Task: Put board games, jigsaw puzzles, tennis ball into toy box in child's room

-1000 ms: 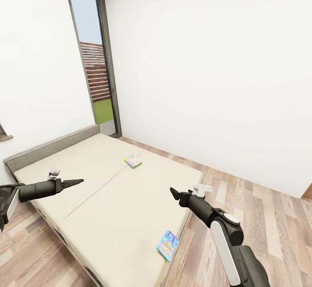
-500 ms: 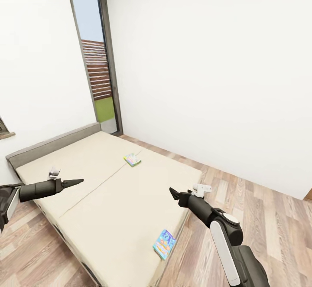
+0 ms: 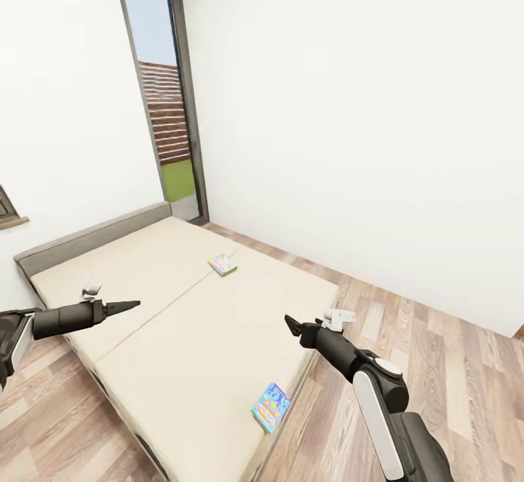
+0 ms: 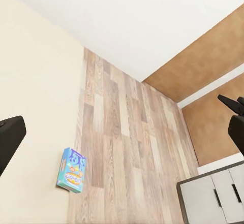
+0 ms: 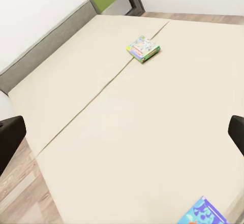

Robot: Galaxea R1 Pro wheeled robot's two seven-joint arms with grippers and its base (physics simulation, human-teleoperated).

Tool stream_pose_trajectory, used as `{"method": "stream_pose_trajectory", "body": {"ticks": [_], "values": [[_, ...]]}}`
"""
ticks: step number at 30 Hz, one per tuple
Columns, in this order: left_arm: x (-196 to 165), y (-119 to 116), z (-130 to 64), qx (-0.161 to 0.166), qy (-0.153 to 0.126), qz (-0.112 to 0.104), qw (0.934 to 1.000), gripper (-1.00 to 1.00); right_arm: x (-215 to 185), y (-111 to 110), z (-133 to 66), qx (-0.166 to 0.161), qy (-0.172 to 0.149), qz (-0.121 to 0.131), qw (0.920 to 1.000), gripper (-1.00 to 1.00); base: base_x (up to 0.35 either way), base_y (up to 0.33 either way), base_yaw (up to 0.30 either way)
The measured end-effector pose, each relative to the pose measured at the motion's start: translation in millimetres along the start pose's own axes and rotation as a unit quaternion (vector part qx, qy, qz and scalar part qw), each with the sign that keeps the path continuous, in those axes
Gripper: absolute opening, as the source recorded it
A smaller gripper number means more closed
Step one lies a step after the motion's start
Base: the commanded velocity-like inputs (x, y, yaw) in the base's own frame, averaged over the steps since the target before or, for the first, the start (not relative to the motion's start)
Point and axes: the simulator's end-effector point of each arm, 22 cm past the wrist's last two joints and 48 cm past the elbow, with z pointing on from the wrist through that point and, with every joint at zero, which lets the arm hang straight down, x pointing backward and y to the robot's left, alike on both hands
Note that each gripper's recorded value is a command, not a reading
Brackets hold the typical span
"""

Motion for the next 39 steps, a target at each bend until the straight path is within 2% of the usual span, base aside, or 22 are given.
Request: {"method": "stream_pose_trajectory", "body": {"ticks": [7,21,39], "values": [[0.1,0.1,0.0,0.000,0.000,0.000,1.0000,1.00,0.0,0.2,0.0,-0.001,0.000,0.000,1.0000,1.00,0.000,-0.003,0.059],[-0.2,-0.1,-0.5,0.000,0.000,-0.001,1.0000,1.00,-0.1,0.3,0.0,-0.001,0.000,0.000,1.0000,1.00,0.000,-0.038,0.235],[-0.3,-0.2,-0.5,0.001,0.000,-0.001,1.0000,1.00,-0.1,0.2,0.0,-0.001,0.000,0.000,1.0000,1.00,0.026,-0.028,0.015]]}}
